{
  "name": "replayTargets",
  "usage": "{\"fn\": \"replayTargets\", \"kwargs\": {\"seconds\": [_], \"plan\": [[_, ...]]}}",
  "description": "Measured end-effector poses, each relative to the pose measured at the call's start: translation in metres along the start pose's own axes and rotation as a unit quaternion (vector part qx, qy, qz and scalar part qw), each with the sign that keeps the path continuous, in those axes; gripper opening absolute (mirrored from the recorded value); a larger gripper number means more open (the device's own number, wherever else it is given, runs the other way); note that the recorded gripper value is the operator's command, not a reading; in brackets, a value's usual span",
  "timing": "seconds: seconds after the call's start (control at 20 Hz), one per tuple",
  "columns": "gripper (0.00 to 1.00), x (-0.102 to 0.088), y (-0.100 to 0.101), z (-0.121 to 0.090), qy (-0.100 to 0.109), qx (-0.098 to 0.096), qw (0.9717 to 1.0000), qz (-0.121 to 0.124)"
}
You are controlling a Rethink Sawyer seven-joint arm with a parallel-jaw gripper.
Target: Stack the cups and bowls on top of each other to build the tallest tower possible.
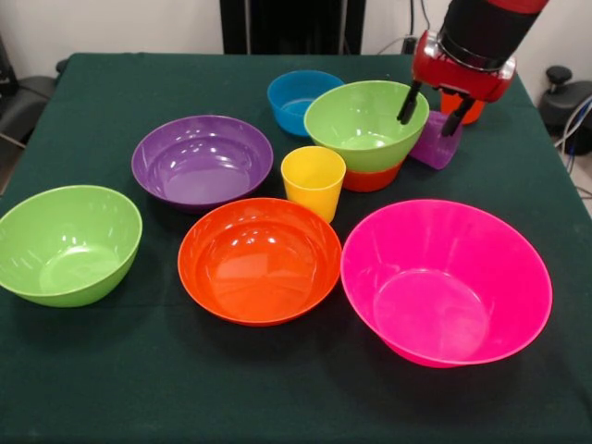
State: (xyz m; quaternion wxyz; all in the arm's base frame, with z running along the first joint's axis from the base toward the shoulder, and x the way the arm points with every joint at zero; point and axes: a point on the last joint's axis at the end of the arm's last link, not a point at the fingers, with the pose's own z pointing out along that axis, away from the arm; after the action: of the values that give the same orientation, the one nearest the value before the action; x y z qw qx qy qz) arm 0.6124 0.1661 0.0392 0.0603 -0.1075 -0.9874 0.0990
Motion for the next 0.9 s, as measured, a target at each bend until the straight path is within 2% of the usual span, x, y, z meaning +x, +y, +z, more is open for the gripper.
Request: {"fn": "replayTargets", "kwargs": {"seconds": [0.2, 0.6, 0.9], "plan": [[1.0, -0.0021, 0.0007, -0.0064, -0.004, -0.003, 1.0, 0.001], [1.0, 0.0012, 0.0039, -0.0067, 0.009, -0.006, 0.9999, 0.003], [1.0, 0.0015, 0.0053, -0.0105, 0.012, -0.009, 0.9999, 0.004]]}}
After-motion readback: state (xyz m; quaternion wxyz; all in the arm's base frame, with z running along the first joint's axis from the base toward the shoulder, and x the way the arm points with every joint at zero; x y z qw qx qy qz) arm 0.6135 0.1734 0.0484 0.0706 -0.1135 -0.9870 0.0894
